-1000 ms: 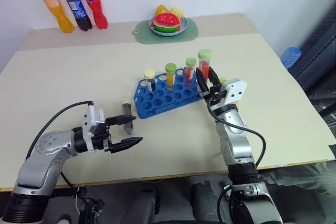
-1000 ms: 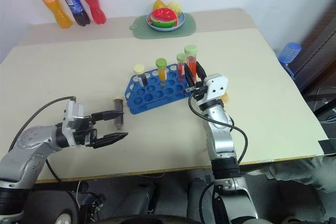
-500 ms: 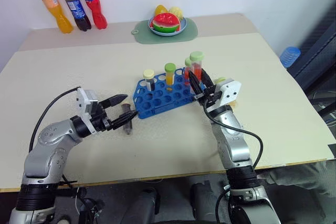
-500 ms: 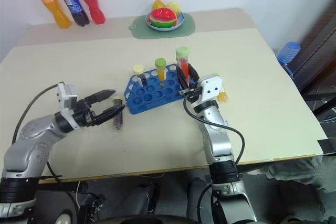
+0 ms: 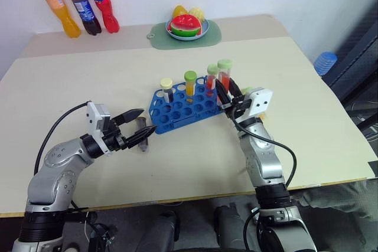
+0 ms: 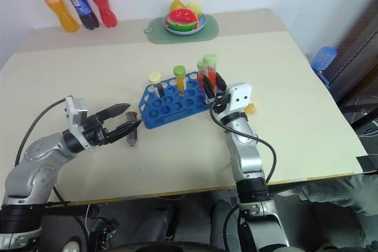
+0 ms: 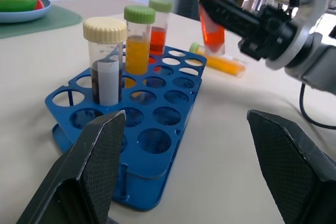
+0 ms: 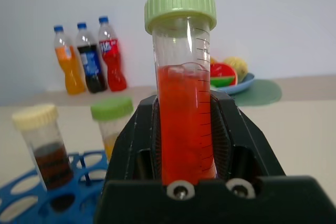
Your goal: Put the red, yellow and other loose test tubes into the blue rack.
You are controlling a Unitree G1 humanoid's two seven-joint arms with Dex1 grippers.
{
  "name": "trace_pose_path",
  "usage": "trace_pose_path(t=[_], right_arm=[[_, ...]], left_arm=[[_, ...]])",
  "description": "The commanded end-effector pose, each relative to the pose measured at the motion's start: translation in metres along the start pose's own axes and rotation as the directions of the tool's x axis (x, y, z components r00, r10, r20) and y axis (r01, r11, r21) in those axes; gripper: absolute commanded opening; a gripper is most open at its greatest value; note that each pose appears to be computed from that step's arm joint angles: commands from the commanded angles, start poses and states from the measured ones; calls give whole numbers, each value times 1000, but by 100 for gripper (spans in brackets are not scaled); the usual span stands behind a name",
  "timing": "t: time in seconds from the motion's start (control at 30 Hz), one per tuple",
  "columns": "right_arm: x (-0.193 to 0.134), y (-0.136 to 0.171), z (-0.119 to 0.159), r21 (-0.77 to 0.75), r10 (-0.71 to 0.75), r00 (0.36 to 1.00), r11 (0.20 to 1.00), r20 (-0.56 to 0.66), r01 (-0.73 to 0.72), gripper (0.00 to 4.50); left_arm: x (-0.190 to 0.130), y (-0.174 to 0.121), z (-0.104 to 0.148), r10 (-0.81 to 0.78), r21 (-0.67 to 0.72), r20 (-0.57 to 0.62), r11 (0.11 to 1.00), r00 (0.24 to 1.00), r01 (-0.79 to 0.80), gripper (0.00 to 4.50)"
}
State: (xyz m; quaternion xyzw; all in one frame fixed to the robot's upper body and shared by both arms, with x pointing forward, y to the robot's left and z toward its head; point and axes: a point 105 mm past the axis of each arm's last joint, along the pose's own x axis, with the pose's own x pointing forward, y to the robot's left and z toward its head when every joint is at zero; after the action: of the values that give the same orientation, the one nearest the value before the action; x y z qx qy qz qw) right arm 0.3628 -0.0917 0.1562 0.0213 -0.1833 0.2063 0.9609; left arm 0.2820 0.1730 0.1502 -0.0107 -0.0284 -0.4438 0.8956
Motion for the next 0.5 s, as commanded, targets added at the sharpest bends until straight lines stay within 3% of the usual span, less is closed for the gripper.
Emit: trace_pose_path(t=[0.03, 0.5], right_arm=[[12, 1, -2, -70, 19, 1000, 997, -14, -20, 79], [11, -9, -20, -71, -8, 999, 997, -50, 4, 79]], left_arm=[[0, -7, 7, -28, 73, 6, 997, 1000, 28, 383], [-10, -16, 3, -68, 132, -32, 989, 997, 72, 383]])
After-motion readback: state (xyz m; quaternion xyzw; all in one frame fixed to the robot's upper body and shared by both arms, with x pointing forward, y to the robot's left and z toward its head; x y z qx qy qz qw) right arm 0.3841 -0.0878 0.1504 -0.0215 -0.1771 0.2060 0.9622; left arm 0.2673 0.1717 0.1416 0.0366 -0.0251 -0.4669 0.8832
